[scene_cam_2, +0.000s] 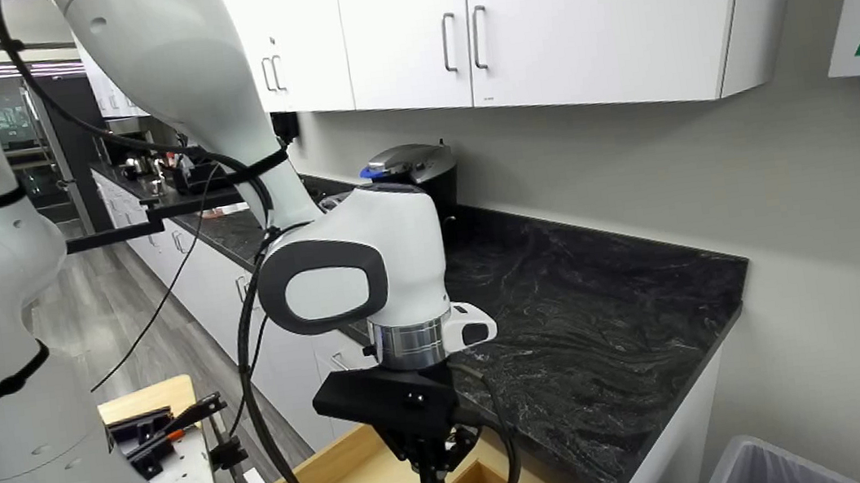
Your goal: Put the fork inside the box in the drawer
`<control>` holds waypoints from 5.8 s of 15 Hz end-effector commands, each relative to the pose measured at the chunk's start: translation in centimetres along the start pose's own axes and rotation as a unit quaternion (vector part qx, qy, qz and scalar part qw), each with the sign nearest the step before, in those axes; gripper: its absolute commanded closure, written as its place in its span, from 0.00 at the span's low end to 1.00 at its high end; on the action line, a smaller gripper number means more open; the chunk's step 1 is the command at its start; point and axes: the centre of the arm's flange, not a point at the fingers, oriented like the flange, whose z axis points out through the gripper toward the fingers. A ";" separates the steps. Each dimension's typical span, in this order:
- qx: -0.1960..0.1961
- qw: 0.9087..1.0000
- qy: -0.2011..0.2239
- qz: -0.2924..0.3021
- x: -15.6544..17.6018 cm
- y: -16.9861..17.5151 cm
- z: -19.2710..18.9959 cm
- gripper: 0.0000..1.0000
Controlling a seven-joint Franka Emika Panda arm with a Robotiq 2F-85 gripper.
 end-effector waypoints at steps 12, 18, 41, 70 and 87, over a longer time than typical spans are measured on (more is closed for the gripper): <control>-0.015 0.999 0.002 -0.035 -0.9 -0.2 0.2 0.97; -0.004 0.999 -0.005 -0.031 0.1 -0.1 0.0 0.98; -0.029 0.997 0.038 0.061 0.7 2.4 2.5 0.97; 0.009 0.987 0.089 0.132 -0.2 2.8 8.3 0.91; 0.018 0.987 0.079 0.135 -0.1 2.7 8.5 0.02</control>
